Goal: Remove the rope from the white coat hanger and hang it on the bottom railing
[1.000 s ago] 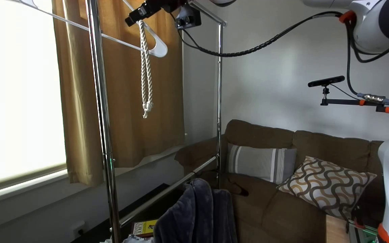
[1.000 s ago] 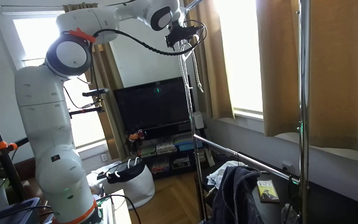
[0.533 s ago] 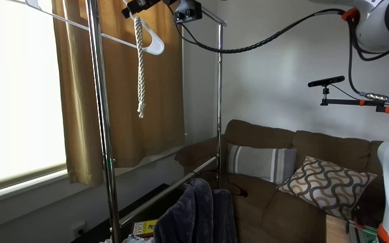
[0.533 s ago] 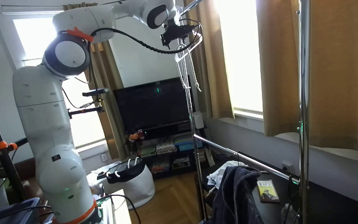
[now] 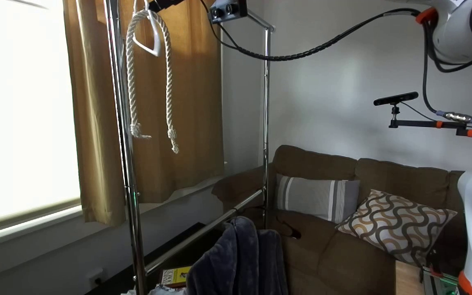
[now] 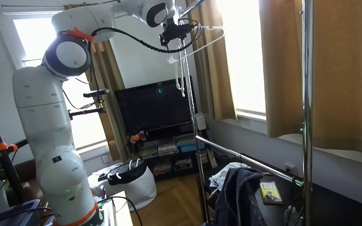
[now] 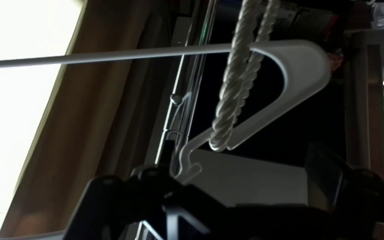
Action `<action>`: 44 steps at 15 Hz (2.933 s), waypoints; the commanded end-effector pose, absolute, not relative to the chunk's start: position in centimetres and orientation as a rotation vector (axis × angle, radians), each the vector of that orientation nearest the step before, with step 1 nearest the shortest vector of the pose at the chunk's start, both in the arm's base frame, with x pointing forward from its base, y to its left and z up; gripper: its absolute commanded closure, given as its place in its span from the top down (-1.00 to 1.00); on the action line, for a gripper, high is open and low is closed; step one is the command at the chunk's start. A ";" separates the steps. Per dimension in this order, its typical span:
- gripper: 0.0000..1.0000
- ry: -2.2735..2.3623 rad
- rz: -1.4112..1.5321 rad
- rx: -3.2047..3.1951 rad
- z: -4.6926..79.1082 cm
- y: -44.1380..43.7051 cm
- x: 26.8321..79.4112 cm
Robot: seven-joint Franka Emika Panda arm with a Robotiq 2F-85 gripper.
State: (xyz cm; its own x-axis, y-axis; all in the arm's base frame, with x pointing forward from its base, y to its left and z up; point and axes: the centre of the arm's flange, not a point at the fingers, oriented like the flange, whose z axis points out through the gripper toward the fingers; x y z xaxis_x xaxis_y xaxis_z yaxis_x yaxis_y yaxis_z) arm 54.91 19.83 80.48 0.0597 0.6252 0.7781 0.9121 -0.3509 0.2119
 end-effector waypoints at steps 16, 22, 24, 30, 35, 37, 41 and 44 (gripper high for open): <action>1.00 -1.697 -1.187 -2.266 77.8 16.7 57.7; 0.48 -1.706 -1.205 -2.165 78.8 17.2 56.7; 0.16 -1.697 -1.206 -2.130 79.0 17.4 56.6; -0.79 -1.659 -1.197 -2.091 78.9 18.1 56.6; -0.94 -1.663 -1.181 -2.087 79.0 18.5 56.5; -0.94 -1.666 -1.233 -2.075 80.1 18.2 55.9; -0.94 -1.669 -1.313 -2.054 82.2 17.9 54.7; -0.94 -1.678 -1.296 -2.028 82.9 17.7 53.6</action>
